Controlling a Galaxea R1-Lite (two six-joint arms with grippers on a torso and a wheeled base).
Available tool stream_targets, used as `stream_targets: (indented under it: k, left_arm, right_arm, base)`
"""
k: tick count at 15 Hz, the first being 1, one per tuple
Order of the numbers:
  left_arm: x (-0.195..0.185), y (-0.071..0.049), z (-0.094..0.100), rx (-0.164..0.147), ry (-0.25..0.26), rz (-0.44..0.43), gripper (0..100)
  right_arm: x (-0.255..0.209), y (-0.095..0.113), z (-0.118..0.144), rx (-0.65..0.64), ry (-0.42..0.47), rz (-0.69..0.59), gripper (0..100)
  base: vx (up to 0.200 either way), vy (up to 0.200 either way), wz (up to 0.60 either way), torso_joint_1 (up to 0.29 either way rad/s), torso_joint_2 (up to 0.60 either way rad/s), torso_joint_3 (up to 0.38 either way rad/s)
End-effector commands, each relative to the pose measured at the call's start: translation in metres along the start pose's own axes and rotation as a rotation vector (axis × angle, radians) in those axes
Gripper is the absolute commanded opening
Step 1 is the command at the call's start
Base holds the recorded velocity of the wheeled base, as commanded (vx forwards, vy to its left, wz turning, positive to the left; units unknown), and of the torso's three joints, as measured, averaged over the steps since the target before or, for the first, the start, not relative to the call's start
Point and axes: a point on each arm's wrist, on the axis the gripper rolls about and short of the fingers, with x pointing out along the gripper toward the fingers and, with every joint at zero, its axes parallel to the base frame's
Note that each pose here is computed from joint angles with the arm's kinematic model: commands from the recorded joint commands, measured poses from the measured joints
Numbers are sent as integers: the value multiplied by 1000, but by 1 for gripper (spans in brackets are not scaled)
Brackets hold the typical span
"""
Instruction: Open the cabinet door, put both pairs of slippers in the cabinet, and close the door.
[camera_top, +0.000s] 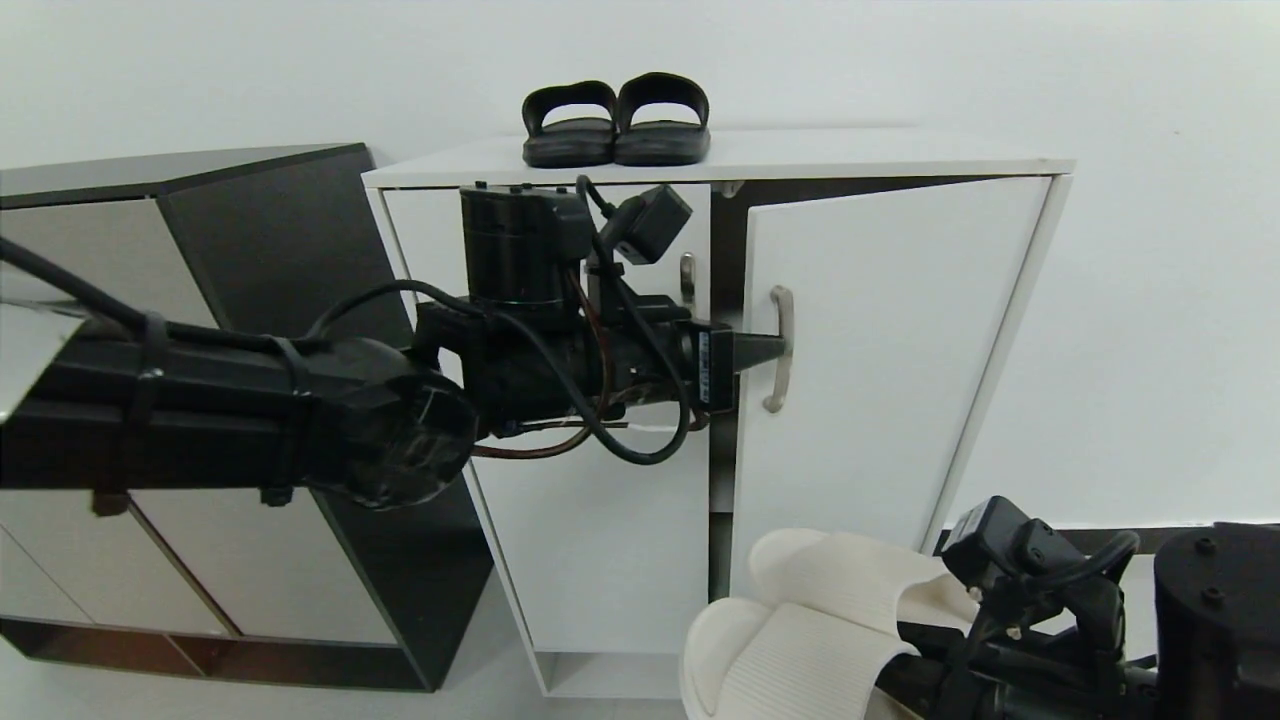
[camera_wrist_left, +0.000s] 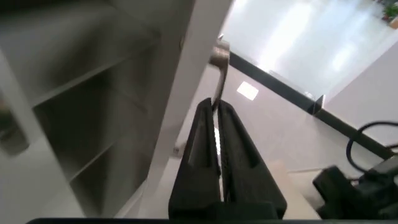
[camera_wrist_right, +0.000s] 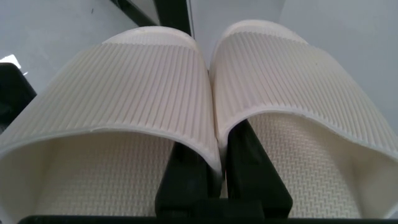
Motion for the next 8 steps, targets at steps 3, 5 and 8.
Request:
stream_targets:
  k: [3,5,8]
  left_arm:
    - [-48,-29,6,33,-20,-6,0]
    - [-59,-31,10,37,-35,2,0]
    - [-58,-15,9,22,-30,47,0]
  right_arm:
    - [-4,3,0,-4,-5,13,0]
    - [-4,2,-2,-7,15,12,0]
    - [-4,5,-2,-11,16,22,0]
  base:
    - [0,0,0,0,0,0]
    - [0,0,0,0,0,0]
    - [0,0,0,0,0,0]
